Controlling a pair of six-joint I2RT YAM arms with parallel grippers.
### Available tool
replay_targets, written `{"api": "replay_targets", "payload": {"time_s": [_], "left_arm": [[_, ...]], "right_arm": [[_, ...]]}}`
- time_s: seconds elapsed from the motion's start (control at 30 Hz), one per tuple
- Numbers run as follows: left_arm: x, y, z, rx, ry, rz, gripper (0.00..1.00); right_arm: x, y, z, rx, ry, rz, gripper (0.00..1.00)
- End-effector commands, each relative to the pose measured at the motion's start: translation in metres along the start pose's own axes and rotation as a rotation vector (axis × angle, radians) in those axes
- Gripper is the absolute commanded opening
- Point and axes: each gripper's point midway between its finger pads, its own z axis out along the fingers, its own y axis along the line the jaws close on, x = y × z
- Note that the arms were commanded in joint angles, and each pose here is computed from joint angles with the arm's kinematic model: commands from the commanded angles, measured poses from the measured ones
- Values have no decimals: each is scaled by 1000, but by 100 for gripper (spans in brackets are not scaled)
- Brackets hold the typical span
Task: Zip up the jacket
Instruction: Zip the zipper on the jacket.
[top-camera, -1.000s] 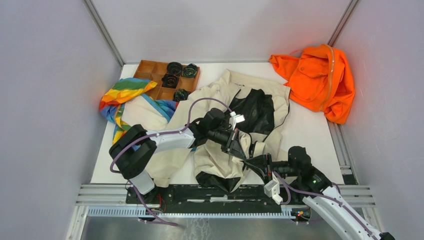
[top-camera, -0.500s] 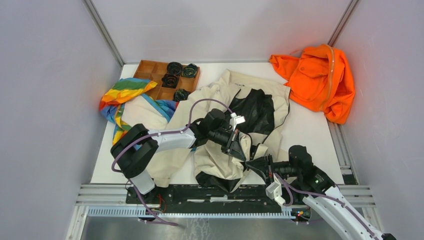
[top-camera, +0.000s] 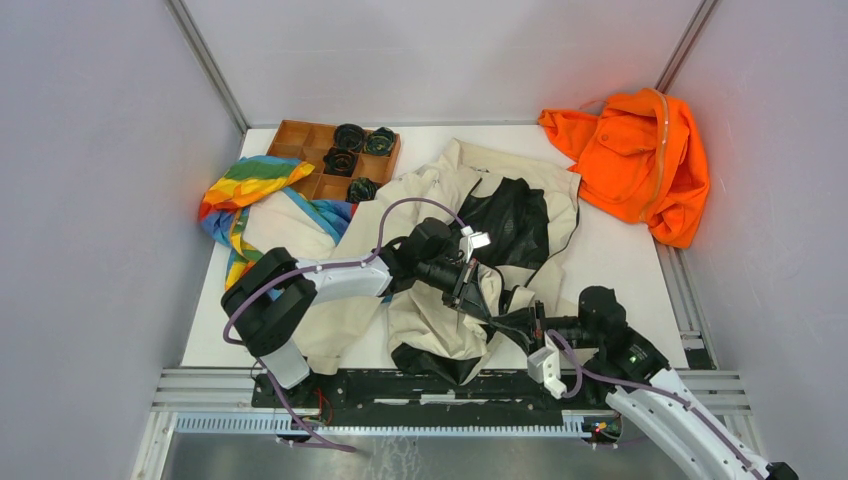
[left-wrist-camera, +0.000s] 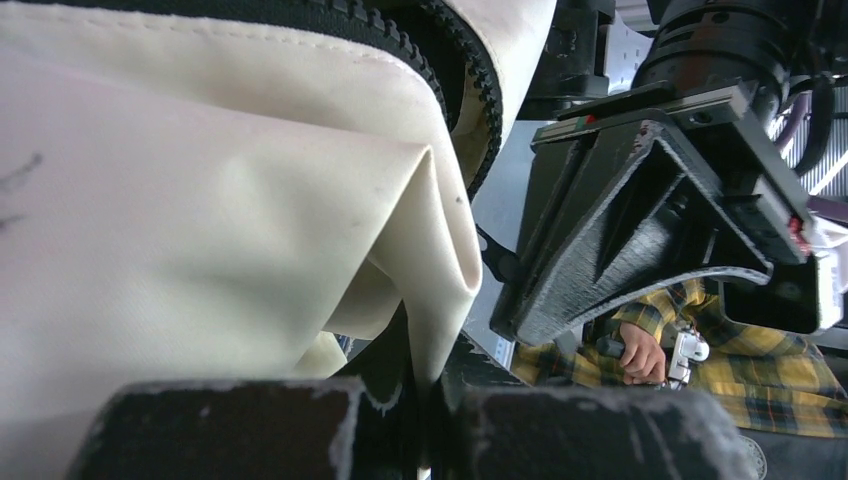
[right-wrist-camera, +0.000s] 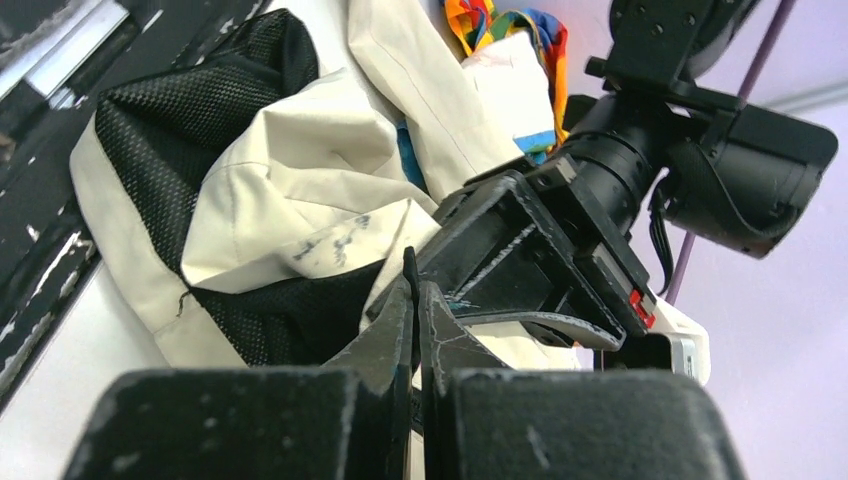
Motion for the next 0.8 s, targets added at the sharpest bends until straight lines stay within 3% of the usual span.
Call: {"api": "replay_targets", "payload": {"time_s": [0.0, 0.43, 0.77], "left_arm": [[2, -3, 0, 11, 20, -6, 2], [7, -3, -2, 2, 37, 5, 2], [13, -2, -5, -11, 80, 20, 2]], "right_arm": [[-8, -46, -6, 134, 29, 84, 0], [17, -66, -15, 292, 144, 301, 0], [33, -78, -24, 393, 215, 328, 0]]}}
